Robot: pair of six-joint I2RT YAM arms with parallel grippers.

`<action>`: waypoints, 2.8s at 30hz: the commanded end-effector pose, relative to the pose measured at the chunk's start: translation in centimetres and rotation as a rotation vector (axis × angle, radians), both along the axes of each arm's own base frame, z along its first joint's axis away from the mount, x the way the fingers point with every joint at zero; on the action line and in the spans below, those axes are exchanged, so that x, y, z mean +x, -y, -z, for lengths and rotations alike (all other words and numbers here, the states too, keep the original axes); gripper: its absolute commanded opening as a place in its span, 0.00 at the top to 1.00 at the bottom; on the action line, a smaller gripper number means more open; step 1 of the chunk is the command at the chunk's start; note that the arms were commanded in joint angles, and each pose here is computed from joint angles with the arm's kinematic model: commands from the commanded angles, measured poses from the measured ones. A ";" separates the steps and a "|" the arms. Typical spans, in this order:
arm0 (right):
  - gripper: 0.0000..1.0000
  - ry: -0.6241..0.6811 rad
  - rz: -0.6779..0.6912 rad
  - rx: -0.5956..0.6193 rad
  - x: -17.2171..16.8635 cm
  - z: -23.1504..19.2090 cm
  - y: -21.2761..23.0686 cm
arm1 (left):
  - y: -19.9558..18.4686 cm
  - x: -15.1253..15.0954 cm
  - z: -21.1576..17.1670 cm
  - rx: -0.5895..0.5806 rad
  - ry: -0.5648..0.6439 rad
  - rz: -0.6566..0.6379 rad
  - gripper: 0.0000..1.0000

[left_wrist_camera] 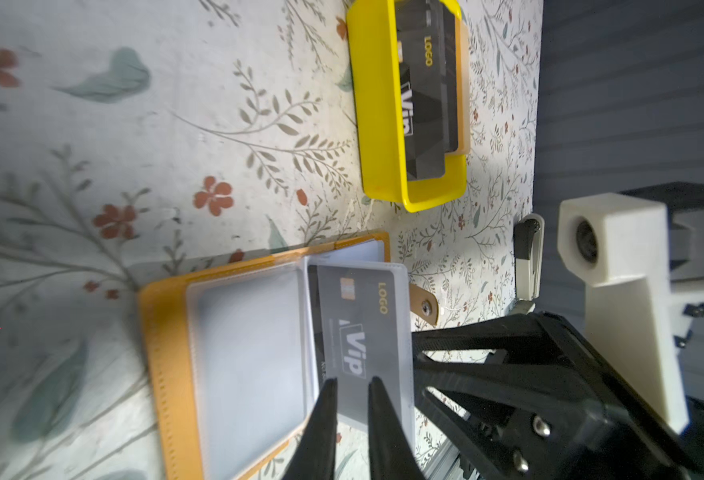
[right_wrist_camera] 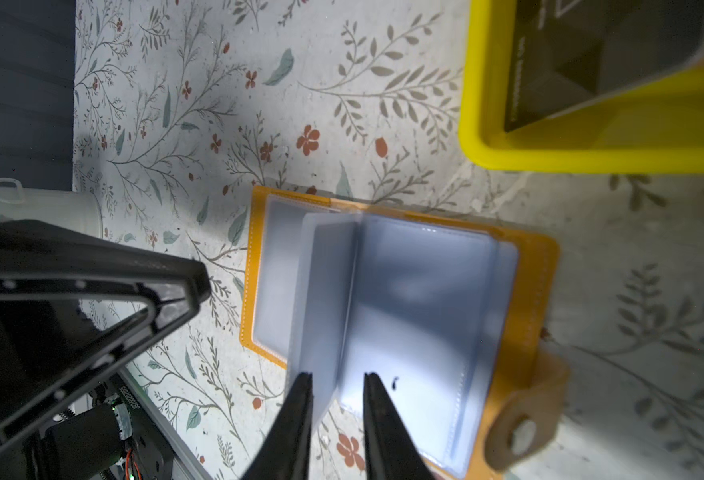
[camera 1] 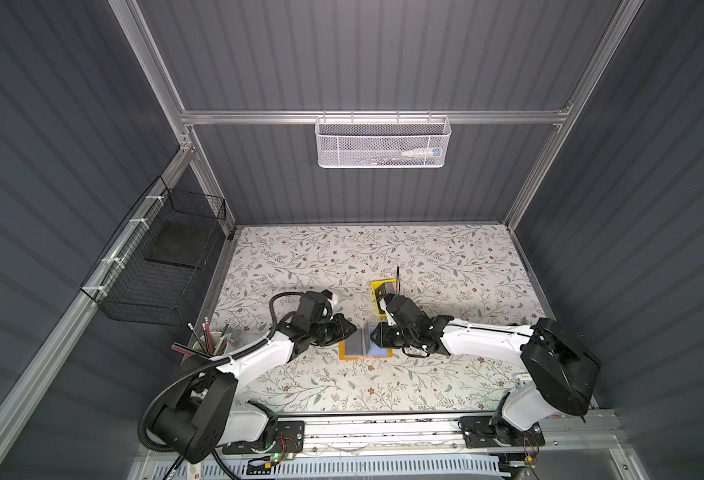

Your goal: Put the credit cards into the card holder

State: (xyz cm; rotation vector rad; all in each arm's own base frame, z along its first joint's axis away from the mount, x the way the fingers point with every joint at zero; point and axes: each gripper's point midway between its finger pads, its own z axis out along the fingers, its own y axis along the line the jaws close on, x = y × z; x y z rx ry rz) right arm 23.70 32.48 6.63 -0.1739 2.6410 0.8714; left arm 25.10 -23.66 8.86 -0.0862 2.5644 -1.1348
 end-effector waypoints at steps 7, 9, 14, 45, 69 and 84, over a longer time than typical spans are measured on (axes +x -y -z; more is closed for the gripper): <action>0.74 0.004 -0.048 -0.036 0.2 -0.4 -2.7 | -2.4 -1.6 -1.6 -0.010 0.050 -0.021 0.81; 0.74 0.001 -0.050 -0.030 0.3 -0.5 -3.2 | -2.6 -1.8 -1.8 -0.011 0.064 -0.021 0.81; 0.73 0.029 -0.024 -0.053 0.7 -0.9 -2.4 | -2.4 -2.4 -2.3 -0.062 0.103 -0.005 0.79; 0.24 0.207 0.177 -0.134 7.7 -6.8 11.8 | 2.0 2.5 -4.2 -0.068 0.177 0.129 0.75; 0.01 0.136 0.127 -0.181 12.8 -2.9 9.7 | 8.9 10.5 -0.4 0.061 0.113 0.200 0.83; 0.01 0.088 0.112 -0.218 13.8 -0.2 9.2 | 10.1 12.7 1.6 0.142 0.088 0.183 0.87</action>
